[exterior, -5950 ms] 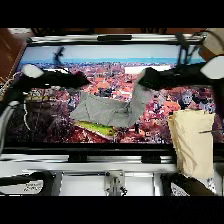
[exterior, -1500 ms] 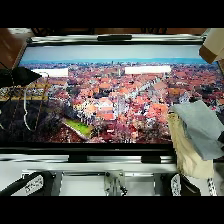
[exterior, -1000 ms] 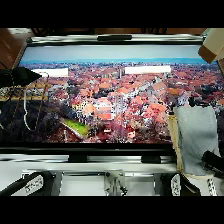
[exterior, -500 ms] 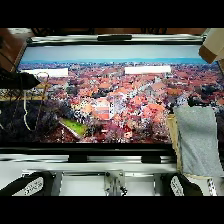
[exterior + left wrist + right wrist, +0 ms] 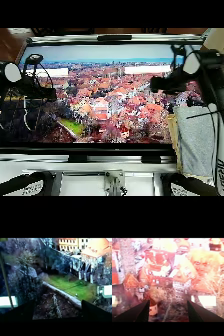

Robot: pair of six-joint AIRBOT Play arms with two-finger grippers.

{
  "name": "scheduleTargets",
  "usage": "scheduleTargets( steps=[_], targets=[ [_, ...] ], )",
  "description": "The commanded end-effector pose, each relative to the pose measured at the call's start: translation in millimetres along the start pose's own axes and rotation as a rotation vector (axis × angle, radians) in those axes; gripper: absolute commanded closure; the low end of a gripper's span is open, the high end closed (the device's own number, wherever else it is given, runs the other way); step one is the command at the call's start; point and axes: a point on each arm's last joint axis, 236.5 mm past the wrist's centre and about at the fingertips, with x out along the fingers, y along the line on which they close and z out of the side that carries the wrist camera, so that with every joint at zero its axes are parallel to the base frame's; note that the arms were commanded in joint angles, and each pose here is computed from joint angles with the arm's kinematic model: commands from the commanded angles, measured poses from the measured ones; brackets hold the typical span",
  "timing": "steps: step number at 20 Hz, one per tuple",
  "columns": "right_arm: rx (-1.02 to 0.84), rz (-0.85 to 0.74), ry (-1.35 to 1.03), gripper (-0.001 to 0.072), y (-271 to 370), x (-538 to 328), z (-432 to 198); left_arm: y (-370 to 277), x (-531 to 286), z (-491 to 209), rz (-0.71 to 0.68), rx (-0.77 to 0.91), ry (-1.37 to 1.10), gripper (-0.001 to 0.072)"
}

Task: Fold the shirts.

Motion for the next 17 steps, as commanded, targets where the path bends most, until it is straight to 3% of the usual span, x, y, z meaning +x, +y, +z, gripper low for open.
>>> scheduleTargets(
  steps=[1, 17],
  targets=[
    [0.009, 0.101, 0.074, 0.0125, 41.5, 22.6, -10.7, -15.0, 11.1, 2.5, -0.035, -0.05, 0.017, -0.0013],
    [-0.035, 0.12, 0.072, 0.0125, 45.4, 21.3, -11.1, -32.6, 10.4, 13.5, -0.111, -0.055, -0.026, -0.0013]
  ],
)
